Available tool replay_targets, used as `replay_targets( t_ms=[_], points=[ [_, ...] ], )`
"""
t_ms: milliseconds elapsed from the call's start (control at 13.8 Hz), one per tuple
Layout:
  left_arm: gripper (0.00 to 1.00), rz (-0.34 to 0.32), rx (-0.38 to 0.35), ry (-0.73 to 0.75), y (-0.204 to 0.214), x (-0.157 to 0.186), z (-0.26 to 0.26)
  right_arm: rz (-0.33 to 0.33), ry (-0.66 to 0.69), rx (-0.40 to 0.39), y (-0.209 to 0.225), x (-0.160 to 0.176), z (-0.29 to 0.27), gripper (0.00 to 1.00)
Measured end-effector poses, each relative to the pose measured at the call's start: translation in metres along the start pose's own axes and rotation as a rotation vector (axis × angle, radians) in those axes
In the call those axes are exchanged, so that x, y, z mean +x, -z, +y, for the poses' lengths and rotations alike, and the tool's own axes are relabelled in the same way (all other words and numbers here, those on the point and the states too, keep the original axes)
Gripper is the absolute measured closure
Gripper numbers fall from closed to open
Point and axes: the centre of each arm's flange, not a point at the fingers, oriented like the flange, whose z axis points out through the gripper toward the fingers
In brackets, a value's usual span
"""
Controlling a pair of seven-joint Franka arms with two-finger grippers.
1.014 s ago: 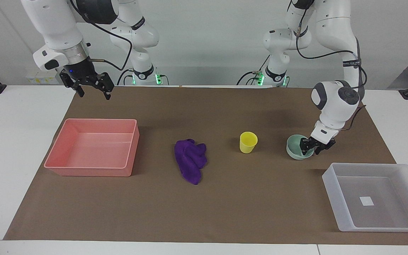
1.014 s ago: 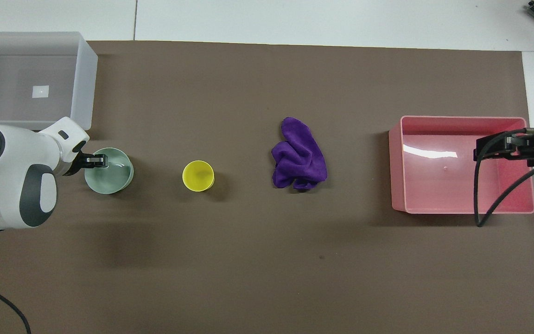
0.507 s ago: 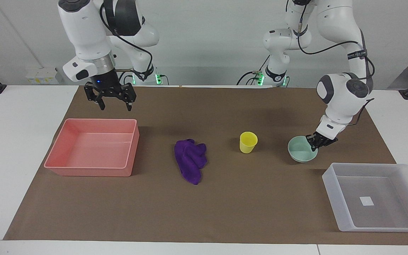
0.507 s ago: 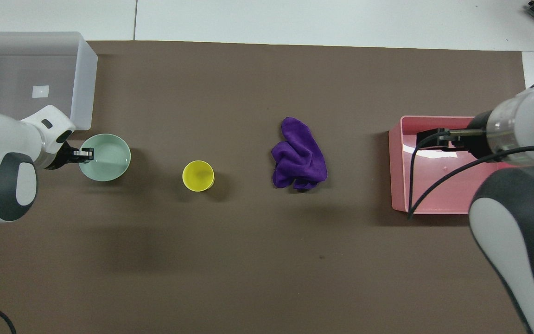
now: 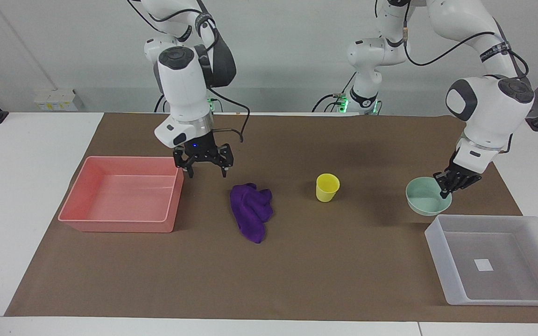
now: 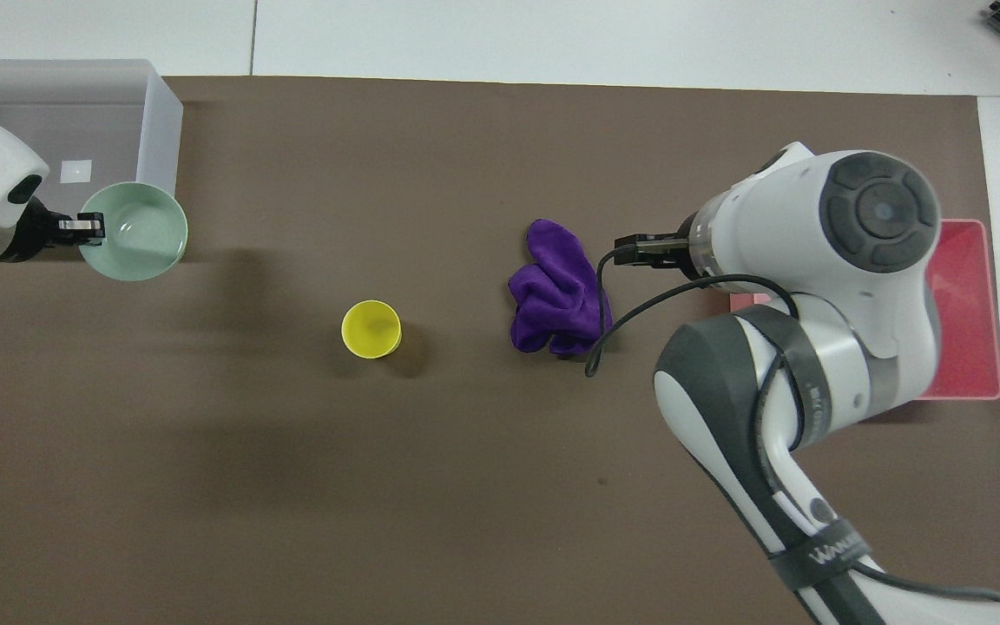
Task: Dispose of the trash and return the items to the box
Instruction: 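Lift the green bowl into the clear bin while the right gripper reaches the cloth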
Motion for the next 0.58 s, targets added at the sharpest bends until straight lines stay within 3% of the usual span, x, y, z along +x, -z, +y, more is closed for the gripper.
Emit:
replay_targets(
  t_ms=[145, 290, 580],
  points=[
    [0.96, 0.041, 0.028, -0.010, -0.006, 0.015, -0.009, 0.010, -0.006, 0.014, -0.032, -0.003, -0.028, 0.00],
    [0.96, 0.089, 0.056, 0.005, 0.000, 0.052, -0.030, 0.008, 0.011, 0.020, -0.065, -0.006, -0.044, 0.00],
    [0.96, 0.123, 0.084, 0.067, -0.026, 0.108, -0.086, -0.021, 0.034, 0.014, -0.118, -0.019, -0.054, 0.00]
  ],
)
